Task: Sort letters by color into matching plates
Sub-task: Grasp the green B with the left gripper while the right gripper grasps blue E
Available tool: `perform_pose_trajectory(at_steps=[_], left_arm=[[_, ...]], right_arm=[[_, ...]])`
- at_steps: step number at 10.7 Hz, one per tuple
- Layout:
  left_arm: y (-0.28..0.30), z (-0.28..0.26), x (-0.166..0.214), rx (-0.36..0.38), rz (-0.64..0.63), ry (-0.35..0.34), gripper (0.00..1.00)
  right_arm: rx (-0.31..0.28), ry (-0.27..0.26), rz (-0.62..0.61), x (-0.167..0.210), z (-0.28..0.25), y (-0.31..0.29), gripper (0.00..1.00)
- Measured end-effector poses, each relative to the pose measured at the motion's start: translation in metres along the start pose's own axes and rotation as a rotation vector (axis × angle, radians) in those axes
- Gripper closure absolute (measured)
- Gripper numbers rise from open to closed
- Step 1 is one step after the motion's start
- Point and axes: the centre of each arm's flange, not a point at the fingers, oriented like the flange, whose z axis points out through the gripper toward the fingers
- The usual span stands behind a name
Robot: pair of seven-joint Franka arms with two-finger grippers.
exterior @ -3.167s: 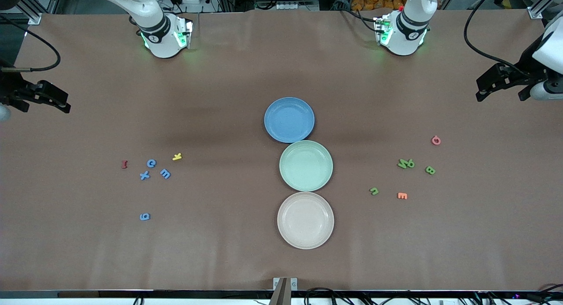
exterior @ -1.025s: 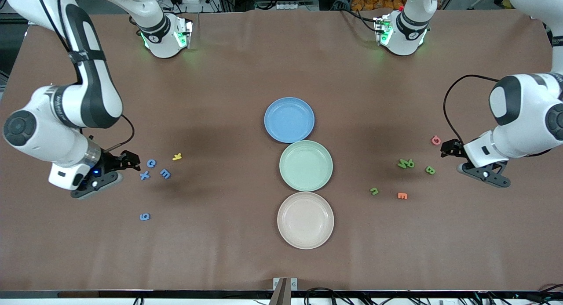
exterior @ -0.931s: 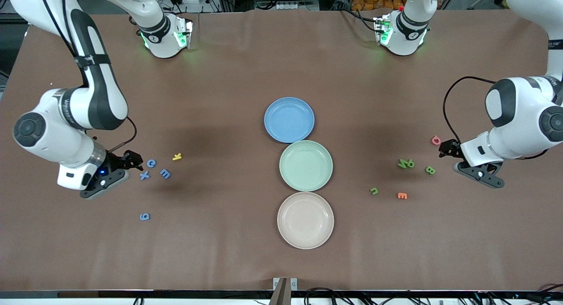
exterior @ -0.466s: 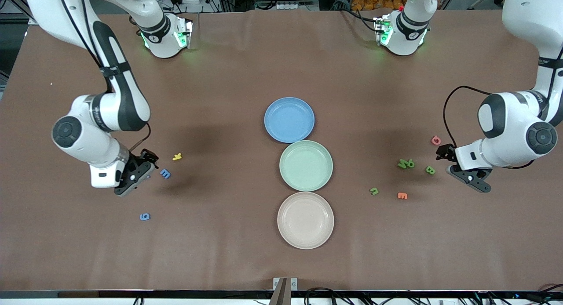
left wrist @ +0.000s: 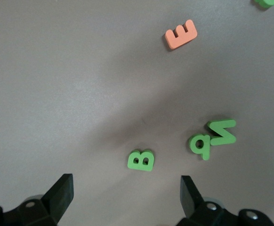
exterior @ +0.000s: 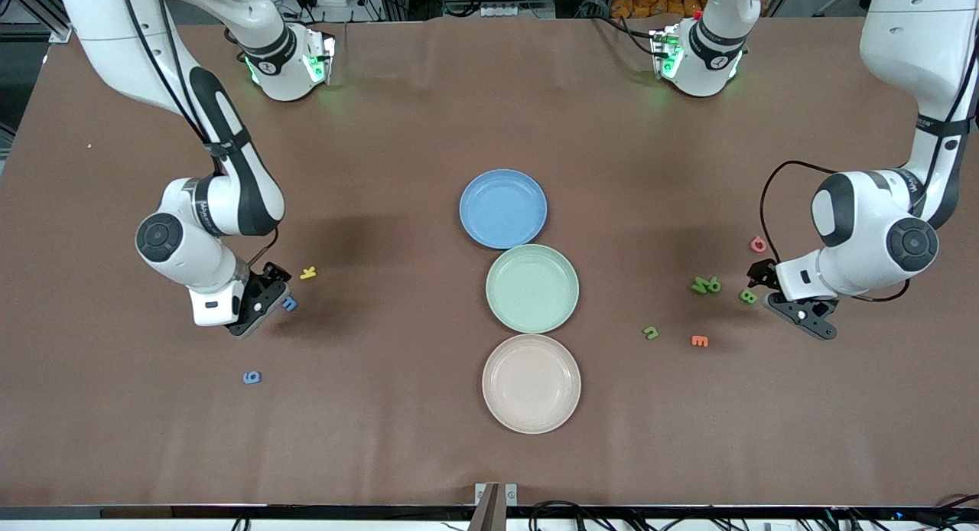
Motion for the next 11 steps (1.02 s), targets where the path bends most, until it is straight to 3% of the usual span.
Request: perform_pose_trajectory(at_steps=[11], left_arm=[[0.013, 0.060, -0.018, 0.019, 0.003, 0.032, 0.03]], right_arm=[[-0.031, 0.009, -0.051, -0.005, 0.030, 0.000, 0.00]])
